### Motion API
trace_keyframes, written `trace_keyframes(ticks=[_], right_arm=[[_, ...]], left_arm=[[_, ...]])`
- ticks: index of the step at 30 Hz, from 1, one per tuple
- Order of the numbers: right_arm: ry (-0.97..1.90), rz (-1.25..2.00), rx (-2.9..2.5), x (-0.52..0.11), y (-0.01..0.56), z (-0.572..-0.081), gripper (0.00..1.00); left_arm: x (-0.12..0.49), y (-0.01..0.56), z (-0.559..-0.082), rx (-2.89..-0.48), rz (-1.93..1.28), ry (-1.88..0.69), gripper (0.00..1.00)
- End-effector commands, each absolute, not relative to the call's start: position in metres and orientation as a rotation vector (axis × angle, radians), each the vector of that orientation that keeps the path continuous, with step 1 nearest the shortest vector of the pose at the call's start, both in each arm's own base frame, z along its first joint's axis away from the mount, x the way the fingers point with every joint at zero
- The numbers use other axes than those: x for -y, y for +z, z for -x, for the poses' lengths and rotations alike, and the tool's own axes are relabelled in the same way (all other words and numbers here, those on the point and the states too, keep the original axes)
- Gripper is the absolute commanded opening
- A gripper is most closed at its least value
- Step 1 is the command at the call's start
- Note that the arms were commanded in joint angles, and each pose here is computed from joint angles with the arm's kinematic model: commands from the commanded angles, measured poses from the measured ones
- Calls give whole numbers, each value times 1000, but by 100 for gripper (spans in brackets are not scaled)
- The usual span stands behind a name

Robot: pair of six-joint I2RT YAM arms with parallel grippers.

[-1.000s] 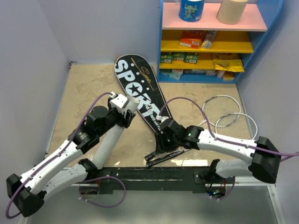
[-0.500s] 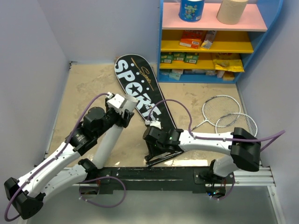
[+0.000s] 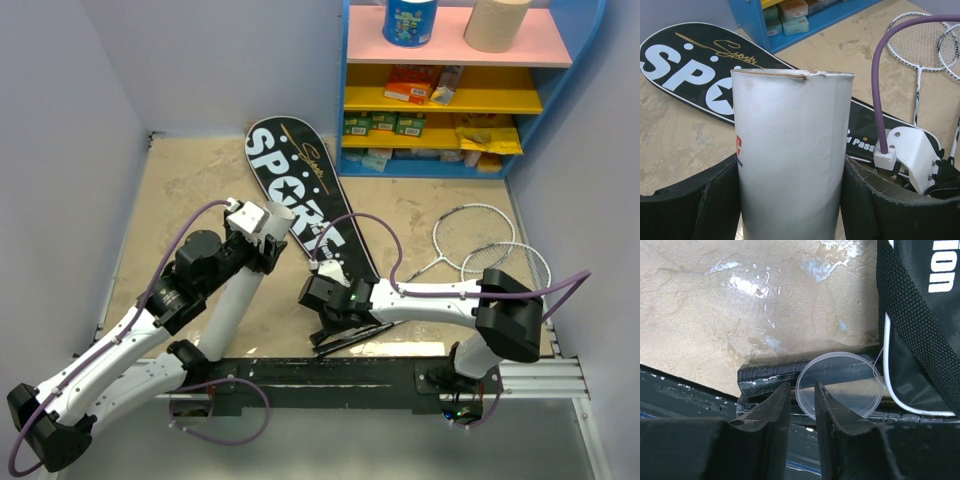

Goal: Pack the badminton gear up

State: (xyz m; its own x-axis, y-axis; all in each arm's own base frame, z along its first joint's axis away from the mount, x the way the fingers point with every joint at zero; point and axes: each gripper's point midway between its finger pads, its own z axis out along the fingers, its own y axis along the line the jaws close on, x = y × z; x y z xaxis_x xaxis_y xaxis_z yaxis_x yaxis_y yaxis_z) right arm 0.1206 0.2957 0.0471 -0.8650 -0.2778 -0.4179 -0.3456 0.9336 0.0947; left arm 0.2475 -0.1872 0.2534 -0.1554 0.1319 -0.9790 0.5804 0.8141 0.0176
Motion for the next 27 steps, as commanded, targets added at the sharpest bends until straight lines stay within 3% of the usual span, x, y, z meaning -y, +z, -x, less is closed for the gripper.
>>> trace_keyframes(ticks=[1, 18, 27], right_arm=[[256, 407, -2649, -304, 57, -127, 27], [261, 437, -2672, -308, 43, -120, 22], [243, 446, -2676, -307, 40, -118, 11]], left_arm=[[190, 288, -249, -1625, -528, -468, 2], [190, 289, -249, -1624, -525, -466, 2], [190, 289, -248, -1622, -527, -466, 2]])
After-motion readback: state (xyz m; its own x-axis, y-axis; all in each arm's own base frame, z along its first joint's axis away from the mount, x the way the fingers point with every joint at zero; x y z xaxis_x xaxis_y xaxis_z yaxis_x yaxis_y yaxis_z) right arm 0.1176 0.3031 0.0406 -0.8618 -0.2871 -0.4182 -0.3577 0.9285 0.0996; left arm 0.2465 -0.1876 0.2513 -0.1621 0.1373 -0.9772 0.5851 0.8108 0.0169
